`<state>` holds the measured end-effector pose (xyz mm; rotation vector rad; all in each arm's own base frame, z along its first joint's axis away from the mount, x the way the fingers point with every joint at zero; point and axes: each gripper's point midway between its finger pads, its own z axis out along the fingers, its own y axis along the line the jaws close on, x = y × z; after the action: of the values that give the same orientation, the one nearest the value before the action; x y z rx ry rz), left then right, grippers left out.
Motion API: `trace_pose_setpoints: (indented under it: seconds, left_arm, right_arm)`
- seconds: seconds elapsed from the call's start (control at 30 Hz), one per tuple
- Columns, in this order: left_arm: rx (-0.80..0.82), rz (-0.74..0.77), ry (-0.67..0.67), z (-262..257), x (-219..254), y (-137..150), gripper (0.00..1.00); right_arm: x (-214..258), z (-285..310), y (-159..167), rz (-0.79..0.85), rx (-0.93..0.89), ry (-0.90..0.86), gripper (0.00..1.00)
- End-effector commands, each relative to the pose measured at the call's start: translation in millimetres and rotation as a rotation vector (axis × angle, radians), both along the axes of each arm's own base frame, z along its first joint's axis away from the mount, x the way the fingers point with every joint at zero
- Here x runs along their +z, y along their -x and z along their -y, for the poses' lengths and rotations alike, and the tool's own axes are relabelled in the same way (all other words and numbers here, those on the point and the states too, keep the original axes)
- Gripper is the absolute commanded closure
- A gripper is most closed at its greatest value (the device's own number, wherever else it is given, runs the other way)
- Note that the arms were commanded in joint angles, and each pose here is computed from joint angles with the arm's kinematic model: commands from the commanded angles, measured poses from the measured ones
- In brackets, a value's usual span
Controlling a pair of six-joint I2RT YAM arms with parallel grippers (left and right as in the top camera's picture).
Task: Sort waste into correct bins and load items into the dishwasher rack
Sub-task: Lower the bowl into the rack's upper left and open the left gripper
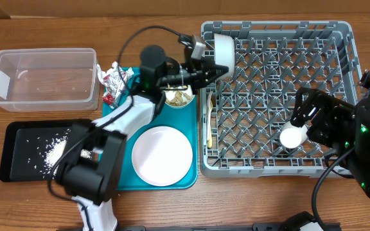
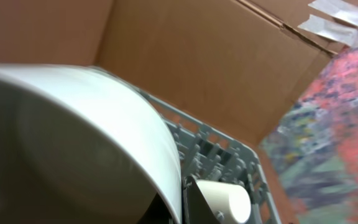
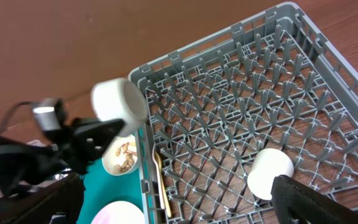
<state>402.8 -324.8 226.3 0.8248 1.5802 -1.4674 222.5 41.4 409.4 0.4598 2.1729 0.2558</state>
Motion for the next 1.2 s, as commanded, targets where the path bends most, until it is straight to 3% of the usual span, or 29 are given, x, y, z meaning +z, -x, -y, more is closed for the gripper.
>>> trace_pose_setpoints:
  seconds: [0.0,0.33,1.17]
  left_arm:
    - [-0.039,-0.077,0.013,13.4,-9.5,-6.0,0.96]
    - [-0.018,-0.109,0.0,21.4,-34.2,-18.9,0.96]
    - [-0.001,-0.152,-0.085,34.0,-61.9,-13.1,0.96]
  right_arm:
    - [2.3,3.8,1.9,0.011,-0.017,0.0,0.0]
    - [-1.3,5.0,4.5,-0.007,-0.017,0.008,0.0]
    - [-6.0,6.7,8.3,-0.031,-0.017,0.019,0.0]
